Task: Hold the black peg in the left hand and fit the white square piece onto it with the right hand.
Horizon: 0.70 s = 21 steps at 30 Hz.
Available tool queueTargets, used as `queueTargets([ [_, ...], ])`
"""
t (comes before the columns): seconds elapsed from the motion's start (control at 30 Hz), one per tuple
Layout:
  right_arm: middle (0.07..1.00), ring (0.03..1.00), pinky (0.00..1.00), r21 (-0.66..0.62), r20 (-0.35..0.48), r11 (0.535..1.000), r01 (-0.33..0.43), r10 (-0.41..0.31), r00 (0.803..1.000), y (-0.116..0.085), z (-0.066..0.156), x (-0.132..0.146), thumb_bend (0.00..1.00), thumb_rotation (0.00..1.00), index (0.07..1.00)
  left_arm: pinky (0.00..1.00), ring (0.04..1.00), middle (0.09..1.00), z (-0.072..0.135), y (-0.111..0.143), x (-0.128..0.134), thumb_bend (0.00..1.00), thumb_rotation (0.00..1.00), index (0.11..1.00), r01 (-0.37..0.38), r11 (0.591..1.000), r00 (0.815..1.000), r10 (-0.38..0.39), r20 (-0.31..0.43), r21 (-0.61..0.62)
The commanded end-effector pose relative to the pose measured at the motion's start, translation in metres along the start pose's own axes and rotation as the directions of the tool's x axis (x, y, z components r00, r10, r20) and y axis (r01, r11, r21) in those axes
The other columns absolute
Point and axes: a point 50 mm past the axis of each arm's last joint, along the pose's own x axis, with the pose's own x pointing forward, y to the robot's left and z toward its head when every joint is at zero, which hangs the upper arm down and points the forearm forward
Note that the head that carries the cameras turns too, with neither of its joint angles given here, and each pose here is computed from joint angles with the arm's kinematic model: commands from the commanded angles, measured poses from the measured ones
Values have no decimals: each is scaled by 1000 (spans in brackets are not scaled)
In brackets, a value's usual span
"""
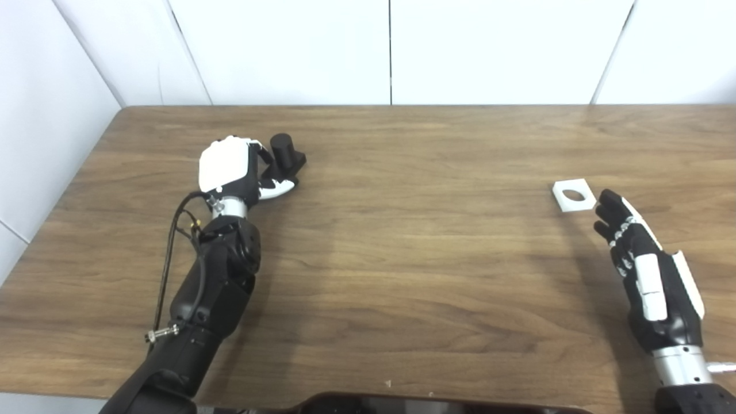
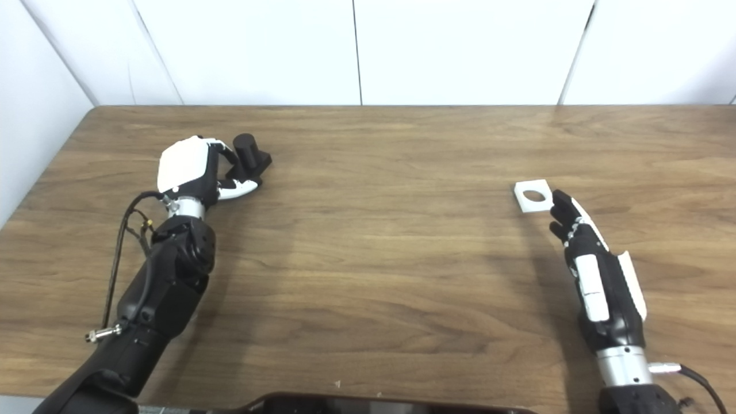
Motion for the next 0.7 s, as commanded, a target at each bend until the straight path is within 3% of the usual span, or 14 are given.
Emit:
queueTargets([
  [0.0,942,952,941,37,-43,999,8,-6,999,7,-12,-10,630,965,903,967,938,839,1,21,13,670,308,546,-69,998,998,69,1,-3],
  [0.1,943,951,939,39,-40,999,7,-5,999,6,-13,-11,635,964,904,959,934,836,1,20,12,659,272,528,-75,997,997,75,4,-22],
  [0.17,945,950,947,45,-35,999,5,-3,999,6,-13,-11,634,964,909,953,932,834,1,20,12,530,105,493,-80,996,997,80,6,-30],
  [0.2,944,948,942,45,-34,999,6,-4,999,6,-13,-11,635,964,909,954,933,834,1,20,11,520,91,490,-82,996,997,83,6,-35],
  [0.67,951,951,940,51,-39,999,4,-2,999,4,-12,-12,649,965,915,964,938,829,1,18,8,510,67,483,-97,993,995,99,15,-72],
])
